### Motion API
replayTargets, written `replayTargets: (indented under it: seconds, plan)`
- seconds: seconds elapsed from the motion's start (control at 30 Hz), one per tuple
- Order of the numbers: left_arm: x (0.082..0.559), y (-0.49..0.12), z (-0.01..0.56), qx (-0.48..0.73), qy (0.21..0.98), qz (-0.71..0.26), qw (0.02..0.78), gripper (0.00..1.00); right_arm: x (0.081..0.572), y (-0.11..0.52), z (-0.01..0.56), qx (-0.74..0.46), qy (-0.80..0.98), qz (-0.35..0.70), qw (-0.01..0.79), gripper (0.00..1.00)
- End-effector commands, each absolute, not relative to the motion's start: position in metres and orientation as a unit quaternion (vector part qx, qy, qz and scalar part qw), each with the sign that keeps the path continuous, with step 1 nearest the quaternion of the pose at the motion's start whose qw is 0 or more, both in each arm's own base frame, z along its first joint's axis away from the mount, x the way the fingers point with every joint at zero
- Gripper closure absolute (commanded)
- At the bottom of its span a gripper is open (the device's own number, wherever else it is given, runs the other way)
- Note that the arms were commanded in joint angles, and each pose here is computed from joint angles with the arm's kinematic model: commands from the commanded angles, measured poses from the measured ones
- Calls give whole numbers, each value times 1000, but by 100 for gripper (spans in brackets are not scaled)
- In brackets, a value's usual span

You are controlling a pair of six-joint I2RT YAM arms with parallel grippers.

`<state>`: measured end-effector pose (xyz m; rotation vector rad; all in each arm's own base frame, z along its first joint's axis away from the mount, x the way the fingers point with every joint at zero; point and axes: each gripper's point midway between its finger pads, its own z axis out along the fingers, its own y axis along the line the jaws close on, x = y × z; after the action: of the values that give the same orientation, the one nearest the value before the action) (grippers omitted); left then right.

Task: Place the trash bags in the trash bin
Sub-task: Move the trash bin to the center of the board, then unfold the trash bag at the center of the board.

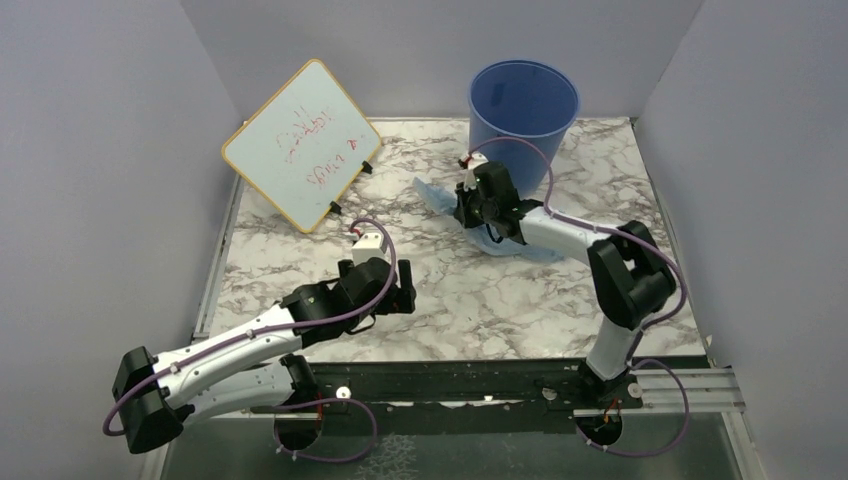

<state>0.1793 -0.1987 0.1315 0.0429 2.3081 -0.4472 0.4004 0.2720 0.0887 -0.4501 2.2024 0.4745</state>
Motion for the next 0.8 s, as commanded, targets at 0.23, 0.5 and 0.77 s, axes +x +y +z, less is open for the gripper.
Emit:
replayTargets:
  seconds: [0.23, 0.5, 0.77]
  plan:
    - [212, -182, 138, -45, 896, -237, 372, 1, 251, 295, 55, -152, 907, 354, 172, 60]
    - [214, -202, 139, -49, 873, -335, 351, 1, 233, 296, 114, -181, 860, 397, 266, 40]
    - [202, -222, 134, -24, 857, -398, 326, 1, 266, 221, 116, -69, 884, 237, 396, 7]
